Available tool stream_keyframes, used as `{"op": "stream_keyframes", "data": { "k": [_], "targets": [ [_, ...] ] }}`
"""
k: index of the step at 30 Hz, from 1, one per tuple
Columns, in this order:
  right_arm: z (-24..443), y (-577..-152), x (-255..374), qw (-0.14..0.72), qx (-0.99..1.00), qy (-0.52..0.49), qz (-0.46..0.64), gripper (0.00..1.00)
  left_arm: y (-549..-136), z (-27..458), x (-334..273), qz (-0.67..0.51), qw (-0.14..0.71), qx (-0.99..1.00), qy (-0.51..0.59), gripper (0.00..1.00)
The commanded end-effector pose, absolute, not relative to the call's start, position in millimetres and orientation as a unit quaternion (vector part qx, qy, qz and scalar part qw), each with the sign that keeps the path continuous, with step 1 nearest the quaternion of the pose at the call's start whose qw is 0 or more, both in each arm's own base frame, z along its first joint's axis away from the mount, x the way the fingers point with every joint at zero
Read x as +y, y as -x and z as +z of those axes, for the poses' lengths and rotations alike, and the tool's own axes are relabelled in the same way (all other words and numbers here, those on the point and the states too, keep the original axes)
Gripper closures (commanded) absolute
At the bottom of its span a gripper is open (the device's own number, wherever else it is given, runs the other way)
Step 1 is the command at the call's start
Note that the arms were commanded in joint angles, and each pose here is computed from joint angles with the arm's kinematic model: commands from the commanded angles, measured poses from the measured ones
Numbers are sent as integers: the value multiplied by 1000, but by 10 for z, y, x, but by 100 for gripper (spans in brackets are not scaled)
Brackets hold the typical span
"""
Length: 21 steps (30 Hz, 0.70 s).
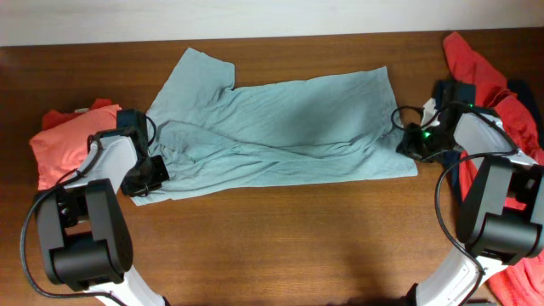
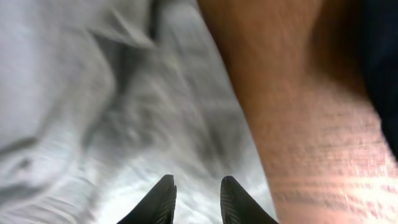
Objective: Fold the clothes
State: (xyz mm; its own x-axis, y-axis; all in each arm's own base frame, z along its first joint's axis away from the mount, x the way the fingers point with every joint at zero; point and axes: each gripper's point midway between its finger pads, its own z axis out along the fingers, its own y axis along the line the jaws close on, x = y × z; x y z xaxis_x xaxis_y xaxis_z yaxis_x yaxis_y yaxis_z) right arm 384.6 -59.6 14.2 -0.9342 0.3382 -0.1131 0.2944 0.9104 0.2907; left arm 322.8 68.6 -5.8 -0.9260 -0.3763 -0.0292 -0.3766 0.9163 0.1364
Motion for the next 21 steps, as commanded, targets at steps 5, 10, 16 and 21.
{"op": "stream_keyframes", "data": {
  "k": [5, 10, 16, 21],
  "targets": [
    [-211, -3344, -576, 14, 981, -163, 102, 71, -2827, -454, 728, 88, -76, 973, 198, 85],
    [-402, -3063, -590, -17, 983, -167, 80, 75, -2825, -453, 729, 88, -77, 973, 198, 85],
    [-391, -2637, -873, -94, 968, -230, -30, 76, -2764, -439, 740, 95, -89, 972, 196, 85],
    [-328, -2402, -954, -136, 957, -246, -73, 76, -2615, -401, 745, 104, -119, 969, 191, 85]
  ]
}}
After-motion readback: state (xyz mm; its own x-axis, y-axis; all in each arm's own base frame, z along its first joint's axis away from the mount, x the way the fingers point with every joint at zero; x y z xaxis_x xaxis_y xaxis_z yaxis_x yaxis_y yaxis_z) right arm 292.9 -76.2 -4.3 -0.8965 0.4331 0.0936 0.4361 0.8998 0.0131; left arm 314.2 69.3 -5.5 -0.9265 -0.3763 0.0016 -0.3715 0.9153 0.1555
